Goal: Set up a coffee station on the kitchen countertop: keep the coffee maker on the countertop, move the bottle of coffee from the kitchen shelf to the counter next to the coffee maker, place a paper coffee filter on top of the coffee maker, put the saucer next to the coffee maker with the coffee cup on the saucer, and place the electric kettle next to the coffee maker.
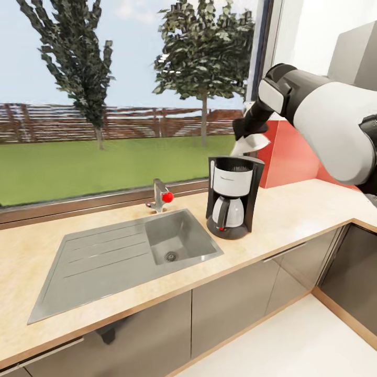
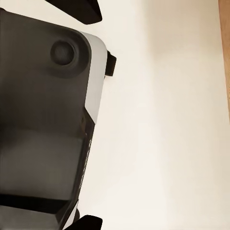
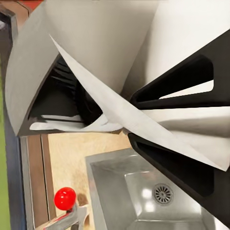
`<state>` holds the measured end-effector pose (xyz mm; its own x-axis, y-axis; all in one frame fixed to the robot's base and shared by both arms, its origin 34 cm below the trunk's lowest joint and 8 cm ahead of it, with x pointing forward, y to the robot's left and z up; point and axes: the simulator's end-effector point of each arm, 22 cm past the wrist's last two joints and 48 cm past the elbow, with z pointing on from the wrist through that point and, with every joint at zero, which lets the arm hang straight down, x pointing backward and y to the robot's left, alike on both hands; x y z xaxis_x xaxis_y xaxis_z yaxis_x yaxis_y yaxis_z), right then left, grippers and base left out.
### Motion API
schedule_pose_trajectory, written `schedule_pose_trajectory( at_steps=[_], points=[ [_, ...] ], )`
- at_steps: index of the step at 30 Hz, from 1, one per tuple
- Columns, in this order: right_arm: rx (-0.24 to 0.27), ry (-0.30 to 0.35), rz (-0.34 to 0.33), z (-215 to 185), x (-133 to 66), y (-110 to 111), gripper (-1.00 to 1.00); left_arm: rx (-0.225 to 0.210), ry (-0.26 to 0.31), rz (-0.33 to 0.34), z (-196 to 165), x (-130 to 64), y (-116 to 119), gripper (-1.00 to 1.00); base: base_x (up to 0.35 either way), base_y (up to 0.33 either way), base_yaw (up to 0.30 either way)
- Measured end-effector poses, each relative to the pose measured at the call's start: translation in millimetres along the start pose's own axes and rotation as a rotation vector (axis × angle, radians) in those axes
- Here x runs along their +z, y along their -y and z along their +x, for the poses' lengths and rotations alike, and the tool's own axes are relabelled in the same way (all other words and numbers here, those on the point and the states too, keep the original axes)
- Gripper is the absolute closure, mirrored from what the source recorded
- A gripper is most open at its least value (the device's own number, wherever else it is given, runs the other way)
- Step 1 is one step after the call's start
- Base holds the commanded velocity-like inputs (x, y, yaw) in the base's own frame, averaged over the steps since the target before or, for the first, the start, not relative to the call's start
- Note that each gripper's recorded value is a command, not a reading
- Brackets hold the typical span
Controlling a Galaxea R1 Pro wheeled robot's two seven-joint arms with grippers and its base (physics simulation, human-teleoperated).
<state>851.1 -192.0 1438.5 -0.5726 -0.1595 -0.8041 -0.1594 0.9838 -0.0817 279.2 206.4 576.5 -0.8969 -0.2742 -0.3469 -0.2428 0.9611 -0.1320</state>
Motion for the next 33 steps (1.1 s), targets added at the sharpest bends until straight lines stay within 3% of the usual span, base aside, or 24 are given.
schedule_pose_trajectory(
  at_steps=[5, 33],
  points=[
    [-0.022, -0.002, 0.011, -0.2, 1.4, -11.6, 1.0, 0.0, 0.0, 0.0, 0.0, 0.0, -0.3, -1.0, 0.0, 0.0, 0.0],
    [-0.024, -0.015, 0.009, 6.0, 7.7, -14.3, 1.0, 0.0, 0.0, 0.0, 0.0, 0.0, -0.2, -1.0, 0.034, 0.0, 0.0]
  ],
)
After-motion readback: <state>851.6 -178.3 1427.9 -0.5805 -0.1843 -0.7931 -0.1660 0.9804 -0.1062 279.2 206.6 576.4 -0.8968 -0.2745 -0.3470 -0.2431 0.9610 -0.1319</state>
